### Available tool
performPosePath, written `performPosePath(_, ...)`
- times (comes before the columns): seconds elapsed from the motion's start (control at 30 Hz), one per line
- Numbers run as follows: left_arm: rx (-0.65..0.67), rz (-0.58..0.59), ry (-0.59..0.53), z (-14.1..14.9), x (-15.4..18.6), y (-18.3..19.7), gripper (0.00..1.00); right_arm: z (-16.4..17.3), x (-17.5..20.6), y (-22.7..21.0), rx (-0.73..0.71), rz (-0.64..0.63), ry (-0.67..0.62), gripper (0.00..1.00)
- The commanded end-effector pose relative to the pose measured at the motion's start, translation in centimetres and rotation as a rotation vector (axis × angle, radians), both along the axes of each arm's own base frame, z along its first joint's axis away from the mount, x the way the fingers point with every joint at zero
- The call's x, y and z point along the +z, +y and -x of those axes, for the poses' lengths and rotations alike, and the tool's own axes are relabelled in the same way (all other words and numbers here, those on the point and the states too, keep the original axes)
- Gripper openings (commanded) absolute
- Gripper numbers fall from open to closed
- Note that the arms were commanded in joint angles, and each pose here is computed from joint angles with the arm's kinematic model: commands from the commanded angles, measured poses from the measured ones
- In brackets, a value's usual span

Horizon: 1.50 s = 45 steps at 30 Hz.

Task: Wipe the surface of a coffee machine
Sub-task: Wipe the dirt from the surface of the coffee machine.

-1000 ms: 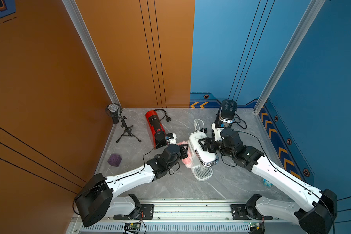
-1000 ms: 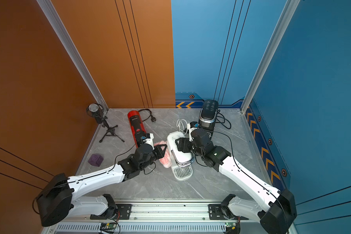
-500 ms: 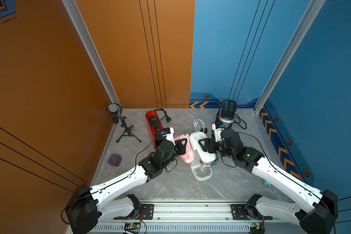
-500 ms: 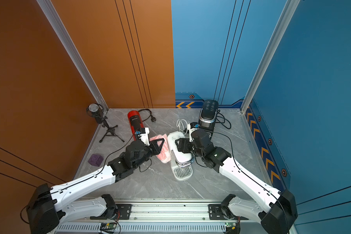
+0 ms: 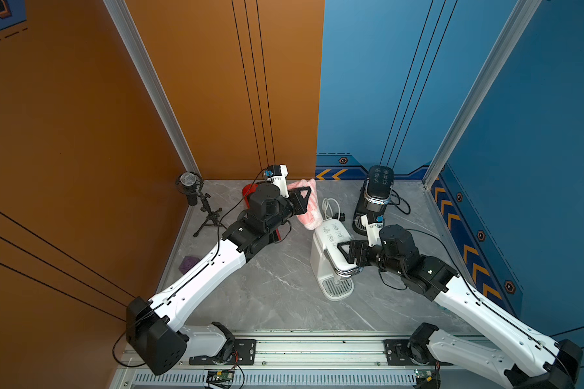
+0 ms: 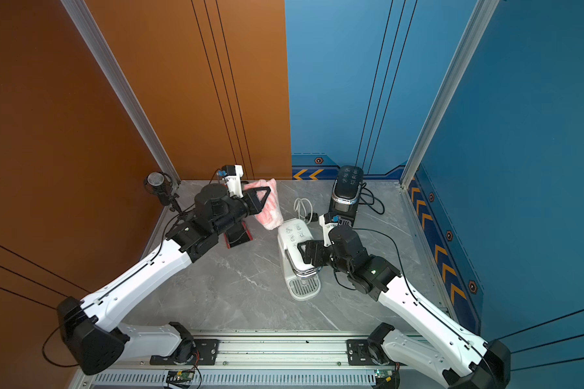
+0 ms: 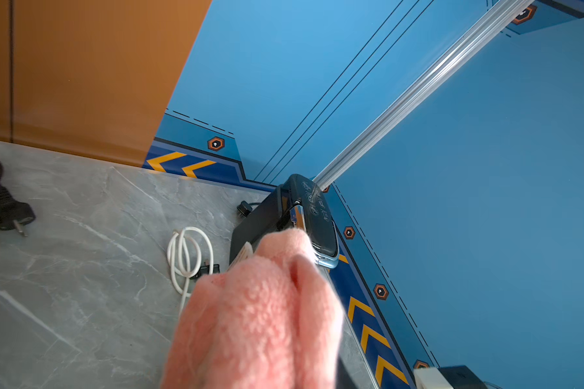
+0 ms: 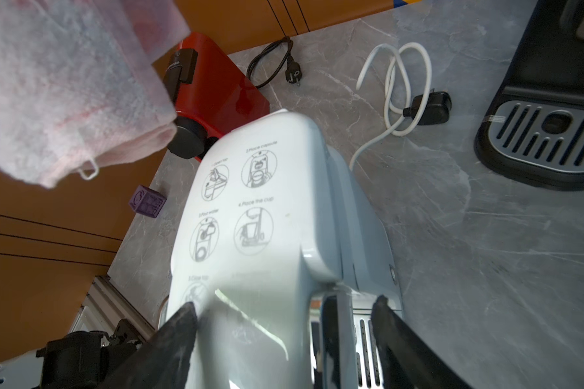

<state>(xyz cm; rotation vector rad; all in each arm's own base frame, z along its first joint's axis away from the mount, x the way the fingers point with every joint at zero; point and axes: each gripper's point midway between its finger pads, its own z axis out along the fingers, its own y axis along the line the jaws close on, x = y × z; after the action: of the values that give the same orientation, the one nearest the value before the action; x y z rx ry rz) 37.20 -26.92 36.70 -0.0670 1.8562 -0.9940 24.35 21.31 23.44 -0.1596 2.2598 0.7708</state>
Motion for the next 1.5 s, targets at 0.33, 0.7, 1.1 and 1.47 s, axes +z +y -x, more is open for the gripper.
performPosePath(0.33,-0.196,0.174,0.2,-5.4,-4.8,-7.7,0.0,4.5,-8.2,-4.1,0.027,0.268,0.224,0.82)
performPosePath(0.7,-0.17,0.033,0.313,-3.9,-13.8,-5.9,0.0,4.1,-7.5,-3.9,0.037,0.277,0.206,0.82)
performPosePath(1.1,-0.247,-0.079,0.394,-3.5,-20.9,-6.2,0.0,3.6,-7.5,-3.7,0.031,0.283,0.209,0.81)
performPosePath(1.47,-0.261,-0.174,0.414,-2.6,-24.8,-6.1,0.0,3.0,-7.4,-3.1,0.029,0.287,0.218,0.81)
